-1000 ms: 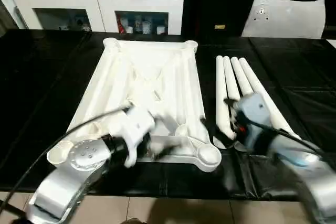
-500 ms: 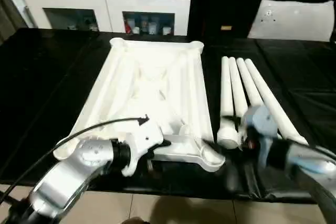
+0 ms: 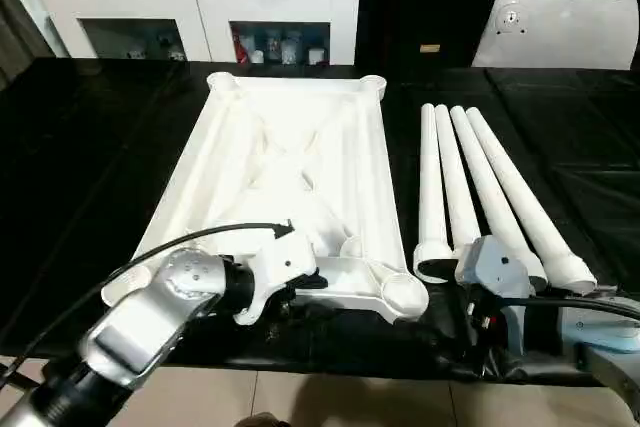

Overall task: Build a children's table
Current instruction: Move table base

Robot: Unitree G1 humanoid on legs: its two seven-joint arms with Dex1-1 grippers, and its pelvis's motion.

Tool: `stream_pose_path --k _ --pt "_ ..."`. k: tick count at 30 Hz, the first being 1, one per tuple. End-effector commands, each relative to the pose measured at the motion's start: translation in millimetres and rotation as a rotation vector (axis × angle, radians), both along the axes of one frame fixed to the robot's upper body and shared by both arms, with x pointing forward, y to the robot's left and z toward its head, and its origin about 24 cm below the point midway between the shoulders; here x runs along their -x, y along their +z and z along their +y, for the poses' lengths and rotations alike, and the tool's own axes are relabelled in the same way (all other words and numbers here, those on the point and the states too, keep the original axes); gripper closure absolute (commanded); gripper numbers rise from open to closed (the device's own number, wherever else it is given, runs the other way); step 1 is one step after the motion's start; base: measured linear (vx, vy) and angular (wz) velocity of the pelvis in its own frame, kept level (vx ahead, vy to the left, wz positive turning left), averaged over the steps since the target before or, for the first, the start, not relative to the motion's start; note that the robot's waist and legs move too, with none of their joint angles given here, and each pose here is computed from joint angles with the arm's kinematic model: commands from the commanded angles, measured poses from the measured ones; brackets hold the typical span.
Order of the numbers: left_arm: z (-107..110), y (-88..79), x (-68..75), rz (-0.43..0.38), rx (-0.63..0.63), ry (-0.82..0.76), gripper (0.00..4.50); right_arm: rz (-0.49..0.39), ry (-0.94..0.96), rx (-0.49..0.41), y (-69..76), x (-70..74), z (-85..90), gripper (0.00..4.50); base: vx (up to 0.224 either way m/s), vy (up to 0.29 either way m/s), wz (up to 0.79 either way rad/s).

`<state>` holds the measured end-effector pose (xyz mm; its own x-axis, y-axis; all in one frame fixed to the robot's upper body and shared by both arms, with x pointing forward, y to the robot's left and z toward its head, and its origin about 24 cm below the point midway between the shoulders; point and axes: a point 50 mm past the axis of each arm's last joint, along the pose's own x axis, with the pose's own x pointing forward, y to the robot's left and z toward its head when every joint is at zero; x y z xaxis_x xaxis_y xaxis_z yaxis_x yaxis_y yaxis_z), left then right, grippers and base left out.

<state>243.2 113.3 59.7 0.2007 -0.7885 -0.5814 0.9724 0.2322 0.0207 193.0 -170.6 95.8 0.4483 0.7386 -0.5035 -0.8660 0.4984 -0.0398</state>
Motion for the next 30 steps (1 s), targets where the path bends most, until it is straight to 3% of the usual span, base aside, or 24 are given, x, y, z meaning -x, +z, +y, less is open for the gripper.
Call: stream_pose_path --k 1,10,19,30 --pt "-0.9 0.7 -3.3 -0.015 -0.023 -0.022 3.00 0.015 0.013 0.011 -5.2 0.2 -1.1 0.00 0.000 0.000 0.00" --pt "2.7 -5.6 -7.3 -0.005 -0.053 -0.017 3.91 0.022 0.034 0.015 -10.6 0.0 -1.4 0.00 0.000 0.000 0.00" --pt "8.3 -4.5 -17.5 -0.048 -0.032 0.054 4.46 0.015 0.037 0.013 -16.8 -3.4 -2.4 0.00 0.000 0.000 0.00" --pt "10.4 3.8 -25.1 -0.103 0.029 -0.055 4.46 -0.018 0.024 0.004 -19.7 -8.5 0.2 0.00 0.000 0.000 0.00"
